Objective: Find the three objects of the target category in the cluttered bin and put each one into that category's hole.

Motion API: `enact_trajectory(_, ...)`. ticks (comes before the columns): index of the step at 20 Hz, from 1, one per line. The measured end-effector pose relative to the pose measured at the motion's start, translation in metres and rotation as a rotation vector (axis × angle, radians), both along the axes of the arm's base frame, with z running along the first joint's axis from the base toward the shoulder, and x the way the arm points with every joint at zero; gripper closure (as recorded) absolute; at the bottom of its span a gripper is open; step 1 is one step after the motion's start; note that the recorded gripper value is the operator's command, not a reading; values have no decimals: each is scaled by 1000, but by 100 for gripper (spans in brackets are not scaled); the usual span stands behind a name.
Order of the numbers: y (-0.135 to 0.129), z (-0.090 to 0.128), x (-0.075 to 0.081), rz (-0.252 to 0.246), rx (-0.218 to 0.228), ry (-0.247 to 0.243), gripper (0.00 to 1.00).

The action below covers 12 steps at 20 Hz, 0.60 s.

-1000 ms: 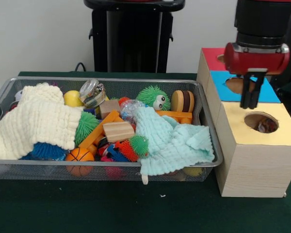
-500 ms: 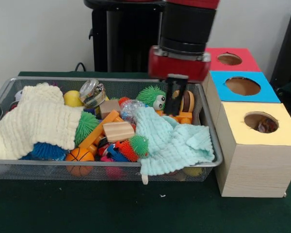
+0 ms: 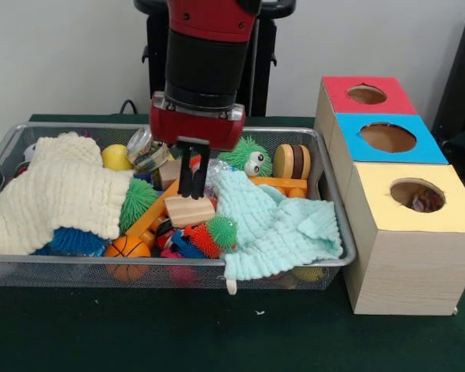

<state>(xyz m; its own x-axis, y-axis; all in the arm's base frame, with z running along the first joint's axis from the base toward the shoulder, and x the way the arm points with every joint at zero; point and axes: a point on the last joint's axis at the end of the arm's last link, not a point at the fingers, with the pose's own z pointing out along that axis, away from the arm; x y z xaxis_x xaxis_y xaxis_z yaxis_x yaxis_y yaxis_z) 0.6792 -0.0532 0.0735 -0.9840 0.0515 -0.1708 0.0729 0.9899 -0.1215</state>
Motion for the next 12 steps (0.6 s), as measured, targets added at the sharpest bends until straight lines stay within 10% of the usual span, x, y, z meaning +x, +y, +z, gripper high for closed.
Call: enact_trajectory(12,33,-26,-22,-153,174,98,100)
